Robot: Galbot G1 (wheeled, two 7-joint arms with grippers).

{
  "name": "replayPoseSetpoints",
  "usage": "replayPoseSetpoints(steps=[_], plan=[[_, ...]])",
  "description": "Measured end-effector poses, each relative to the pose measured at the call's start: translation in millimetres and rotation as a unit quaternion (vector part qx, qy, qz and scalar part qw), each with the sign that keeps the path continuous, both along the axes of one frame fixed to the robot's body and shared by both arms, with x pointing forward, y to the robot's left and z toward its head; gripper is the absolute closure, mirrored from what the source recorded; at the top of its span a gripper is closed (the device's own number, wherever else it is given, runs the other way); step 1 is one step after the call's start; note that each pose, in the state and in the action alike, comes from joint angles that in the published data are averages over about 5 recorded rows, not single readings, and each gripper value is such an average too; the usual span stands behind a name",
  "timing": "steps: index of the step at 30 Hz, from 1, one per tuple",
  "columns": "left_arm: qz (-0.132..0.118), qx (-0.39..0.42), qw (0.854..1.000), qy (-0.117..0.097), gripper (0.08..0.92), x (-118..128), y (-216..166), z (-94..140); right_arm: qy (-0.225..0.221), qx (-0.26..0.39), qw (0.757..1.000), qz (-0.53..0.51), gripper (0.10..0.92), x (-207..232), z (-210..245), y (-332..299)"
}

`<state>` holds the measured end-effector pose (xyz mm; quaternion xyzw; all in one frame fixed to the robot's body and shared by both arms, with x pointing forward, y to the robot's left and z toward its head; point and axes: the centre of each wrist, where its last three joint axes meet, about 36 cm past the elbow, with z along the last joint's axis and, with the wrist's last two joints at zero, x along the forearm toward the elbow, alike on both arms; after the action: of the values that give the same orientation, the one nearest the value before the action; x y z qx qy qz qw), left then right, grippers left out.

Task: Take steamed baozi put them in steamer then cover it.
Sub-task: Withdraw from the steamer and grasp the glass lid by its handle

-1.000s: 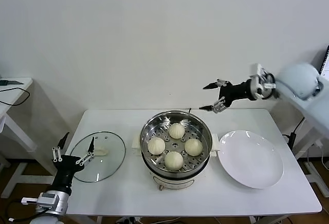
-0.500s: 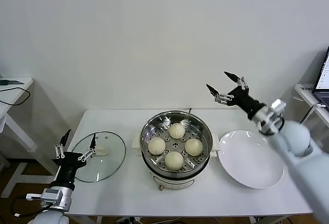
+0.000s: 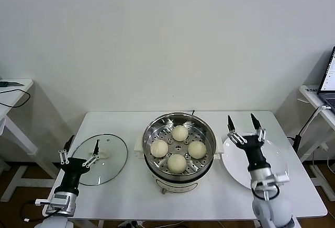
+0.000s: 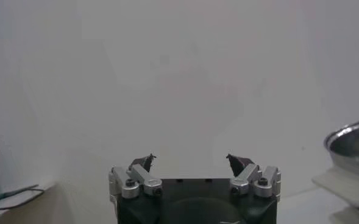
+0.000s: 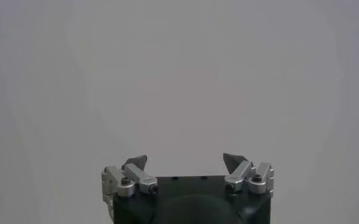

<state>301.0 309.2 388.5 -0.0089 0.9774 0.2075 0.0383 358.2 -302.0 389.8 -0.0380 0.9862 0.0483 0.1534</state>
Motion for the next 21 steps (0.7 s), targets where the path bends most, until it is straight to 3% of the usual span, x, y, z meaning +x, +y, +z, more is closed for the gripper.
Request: replayPoseSetpoints(steps=[5, 9, 21], plan=[[0.009, 0.106, 0.994, 0.006, 0.177, -7.4, 9.1, -18.6, 0.003, 0.016, 1.0, -0.023, 0.2, -16.1, -10.7, 5.1], [0.008, 0.207, 0.978, 0.012, 0.177, -14.5, 16.8, -36.0, 0.005, 0.026, 0.999, -0.033, 0.2, -23.4, -15.4, 10.0], [-0.027, 0.441, 0.897, 0.025, 0.177, -18.8, 35.5, -83.3, 0.009, 0.036, 0.998, -0.048, 0.2, -31.8, -28.1, 16.2]])
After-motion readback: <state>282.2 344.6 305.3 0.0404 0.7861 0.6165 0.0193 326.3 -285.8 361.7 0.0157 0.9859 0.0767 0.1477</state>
